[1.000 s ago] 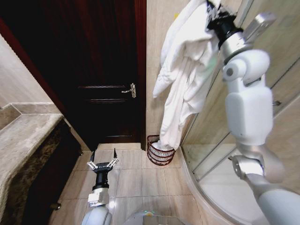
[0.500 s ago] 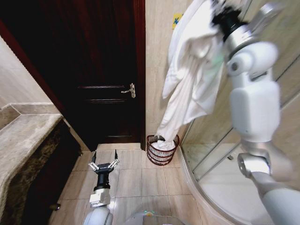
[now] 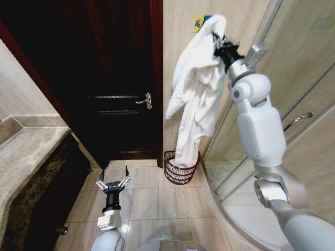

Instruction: Discard the used towel into the hamper.

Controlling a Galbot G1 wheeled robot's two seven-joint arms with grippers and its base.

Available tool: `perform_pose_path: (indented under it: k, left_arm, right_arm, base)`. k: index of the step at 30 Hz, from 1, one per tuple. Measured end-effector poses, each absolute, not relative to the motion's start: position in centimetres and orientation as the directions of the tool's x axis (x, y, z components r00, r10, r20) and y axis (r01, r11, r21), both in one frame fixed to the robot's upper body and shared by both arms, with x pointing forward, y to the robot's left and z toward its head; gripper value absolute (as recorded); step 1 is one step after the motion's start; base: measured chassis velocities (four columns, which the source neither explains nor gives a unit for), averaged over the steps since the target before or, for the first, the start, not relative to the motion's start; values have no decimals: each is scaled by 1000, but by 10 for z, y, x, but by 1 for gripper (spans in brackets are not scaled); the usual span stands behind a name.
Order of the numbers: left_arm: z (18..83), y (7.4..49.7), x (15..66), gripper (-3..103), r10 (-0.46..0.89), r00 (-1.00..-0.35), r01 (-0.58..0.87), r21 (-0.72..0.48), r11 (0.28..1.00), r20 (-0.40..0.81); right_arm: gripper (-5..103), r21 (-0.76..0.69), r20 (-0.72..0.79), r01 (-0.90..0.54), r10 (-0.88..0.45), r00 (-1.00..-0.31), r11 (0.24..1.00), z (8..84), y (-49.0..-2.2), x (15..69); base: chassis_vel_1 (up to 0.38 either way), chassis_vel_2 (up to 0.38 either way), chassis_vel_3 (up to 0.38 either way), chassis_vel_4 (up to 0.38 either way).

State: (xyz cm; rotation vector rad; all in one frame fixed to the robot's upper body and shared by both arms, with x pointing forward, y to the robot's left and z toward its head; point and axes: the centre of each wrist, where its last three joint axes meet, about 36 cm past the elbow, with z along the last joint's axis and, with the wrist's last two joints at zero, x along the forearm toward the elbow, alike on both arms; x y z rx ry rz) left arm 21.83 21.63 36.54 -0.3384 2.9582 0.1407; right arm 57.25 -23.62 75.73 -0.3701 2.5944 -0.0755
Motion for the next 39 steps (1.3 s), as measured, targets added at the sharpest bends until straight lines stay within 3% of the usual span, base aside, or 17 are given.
perform_pose_path:
  k: [14, 29, 39]
  left_arm:
    - [356, 215, 216, 100, -229, -958, -242, 55, 969, -170]
    - [361, 215, 213, 100, -226, -956, -240, 54, 969, -186]
    - [358, 213, 211, 100, -222, -955, -237, 57, 970, -199]
  right_arm:
    - [12, -63, -381, -314, -314, -870, 947, 648, -206, 561]
    - [12, -142, -548, -237, -276, -790, 961, 782, -232, 595]
    - [12, -90, -451, -282, -291, -843, 955, 711, -219, 601]
  base:
    - [0, 0, 0, 0]
    - [0, 0, 0, 0]
    - [0, 0, 0, 0]
